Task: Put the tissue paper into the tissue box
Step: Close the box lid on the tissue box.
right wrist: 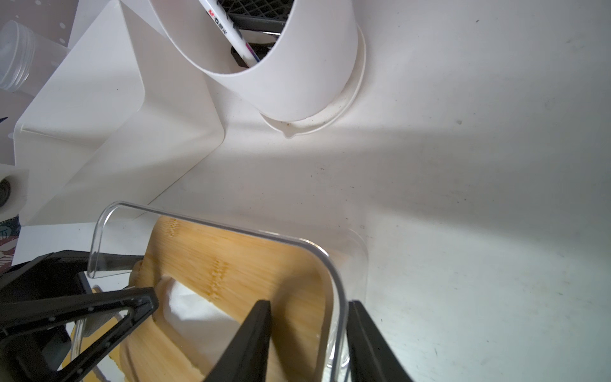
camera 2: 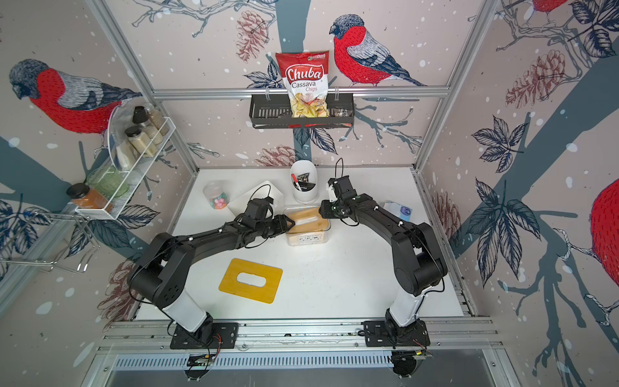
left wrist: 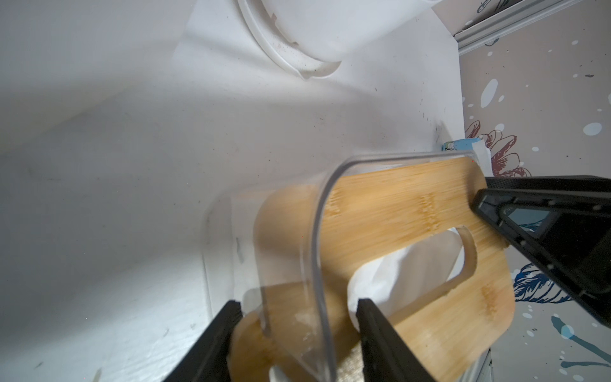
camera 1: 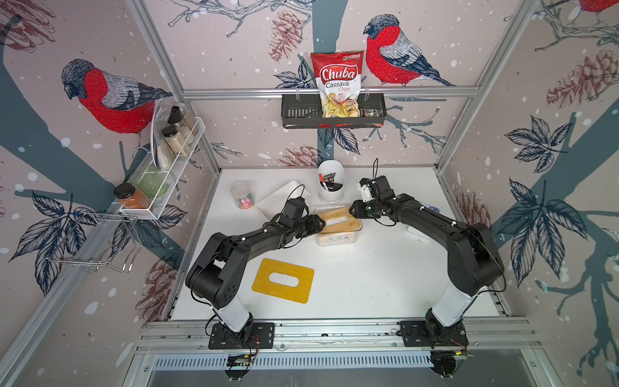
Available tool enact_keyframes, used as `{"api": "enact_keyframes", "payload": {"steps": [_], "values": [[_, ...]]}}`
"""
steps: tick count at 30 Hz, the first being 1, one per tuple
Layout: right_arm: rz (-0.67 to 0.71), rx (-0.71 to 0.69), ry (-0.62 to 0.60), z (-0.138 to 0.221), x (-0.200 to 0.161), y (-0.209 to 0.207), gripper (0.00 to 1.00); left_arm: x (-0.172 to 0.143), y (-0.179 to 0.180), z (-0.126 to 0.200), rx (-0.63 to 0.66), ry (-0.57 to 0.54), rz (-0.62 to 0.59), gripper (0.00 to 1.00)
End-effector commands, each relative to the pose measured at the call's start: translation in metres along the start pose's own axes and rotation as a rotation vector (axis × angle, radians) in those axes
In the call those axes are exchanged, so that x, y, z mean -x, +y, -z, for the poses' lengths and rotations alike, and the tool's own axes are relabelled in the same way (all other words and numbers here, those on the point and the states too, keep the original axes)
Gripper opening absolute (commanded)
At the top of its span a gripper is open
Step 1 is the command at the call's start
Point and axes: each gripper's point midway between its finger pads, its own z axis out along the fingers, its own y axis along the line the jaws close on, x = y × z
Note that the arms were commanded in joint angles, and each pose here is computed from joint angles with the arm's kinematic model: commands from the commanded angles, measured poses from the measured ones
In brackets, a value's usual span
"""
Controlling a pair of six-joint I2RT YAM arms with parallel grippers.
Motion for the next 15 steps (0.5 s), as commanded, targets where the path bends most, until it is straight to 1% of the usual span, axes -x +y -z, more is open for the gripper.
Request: {"api": "enact_keyframes", "payload": {"steps": [1,8,15], "values": [[-0.002,0.094,0.111,-0.005,-0.030,0.011,0.44,0.006,-0.041,0.007,-0.161,-0.009,-0.088,0.59],[0.008,0.124,0.111,0.001,-0.027,0.005,0.48,0.007,-0.055,0.013,-0.231,-0.013,-0.100,0.61],[-0.001,0.121,0.113,0.002,-0.026,-0.002,0.54,0.008,-0.051,0.016,-0.215,-0.030,-0.095,0.60]]}}
